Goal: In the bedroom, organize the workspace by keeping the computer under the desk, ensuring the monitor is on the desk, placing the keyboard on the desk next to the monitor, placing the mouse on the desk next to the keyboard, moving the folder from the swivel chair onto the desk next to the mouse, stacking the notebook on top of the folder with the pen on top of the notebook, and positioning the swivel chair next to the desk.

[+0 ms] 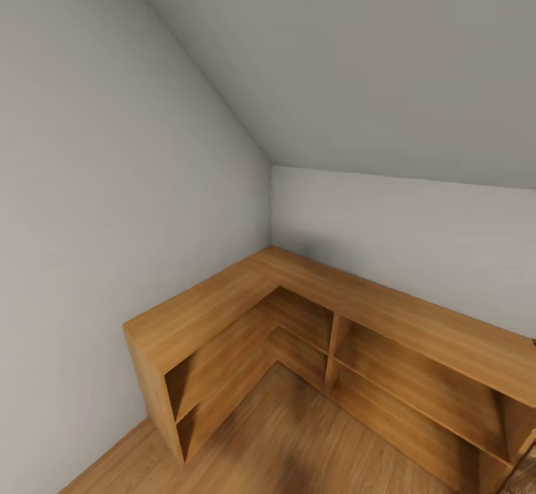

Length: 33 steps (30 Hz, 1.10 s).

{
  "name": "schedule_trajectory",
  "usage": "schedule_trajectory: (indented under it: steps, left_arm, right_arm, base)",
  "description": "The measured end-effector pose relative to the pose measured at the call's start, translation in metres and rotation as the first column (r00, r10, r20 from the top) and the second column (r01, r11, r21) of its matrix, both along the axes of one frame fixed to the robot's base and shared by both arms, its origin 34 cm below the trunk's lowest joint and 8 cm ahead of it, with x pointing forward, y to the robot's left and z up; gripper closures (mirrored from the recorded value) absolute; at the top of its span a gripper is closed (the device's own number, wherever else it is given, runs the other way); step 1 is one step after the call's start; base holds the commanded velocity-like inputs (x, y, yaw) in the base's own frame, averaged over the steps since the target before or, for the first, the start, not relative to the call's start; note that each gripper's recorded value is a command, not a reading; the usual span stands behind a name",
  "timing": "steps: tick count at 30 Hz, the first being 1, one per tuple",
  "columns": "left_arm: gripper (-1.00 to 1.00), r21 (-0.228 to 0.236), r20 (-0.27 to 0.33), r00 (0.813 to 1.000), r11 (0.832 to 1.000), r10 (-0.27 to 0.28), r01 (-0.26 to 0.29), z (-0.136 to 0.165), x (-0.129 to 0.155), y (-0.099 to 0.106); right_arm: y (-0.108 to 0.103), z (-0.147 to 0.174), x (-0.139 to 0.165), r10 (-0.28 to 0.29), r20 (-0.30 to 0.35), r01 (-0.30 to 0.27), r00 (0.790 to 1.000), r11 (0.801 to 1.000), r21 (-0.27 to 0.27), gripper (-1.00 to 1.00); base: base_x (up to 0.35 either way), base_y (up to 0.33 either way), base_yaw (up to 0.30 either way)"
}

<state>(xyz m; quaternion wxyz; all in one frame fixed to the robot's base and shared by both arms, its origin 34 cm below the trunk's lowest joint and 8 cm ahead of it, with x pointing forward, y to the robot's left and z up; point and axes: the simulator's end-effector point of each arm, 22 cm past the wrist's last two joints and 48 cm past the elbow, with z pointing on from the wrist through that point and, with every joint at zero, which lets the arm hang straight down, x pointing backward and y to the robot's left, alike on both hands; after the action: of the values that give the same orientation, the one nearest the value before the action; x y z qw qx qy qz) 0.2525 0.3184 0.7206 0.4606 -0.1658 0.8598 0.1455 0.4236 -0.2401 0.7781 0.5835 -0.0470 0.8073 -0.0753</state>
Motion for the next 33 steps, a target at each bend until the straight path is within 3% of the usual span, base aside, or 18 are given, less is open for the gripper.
schedule_trajectory:
  steps: [33]
  left_arm:
    - [-1.00, -0.001, 0.015, 1.000, 1.000, -0.003, 0.003, 0.0021, 0.0044, -0.0010]
  right_arm:
    - [0.0036, 0.0039, 0.0034, 0.018, 0.012, -0.019, 1.000, 1.000, 0.006, -1.00]
  base:
    - [0.000, 0.000, -0.247]
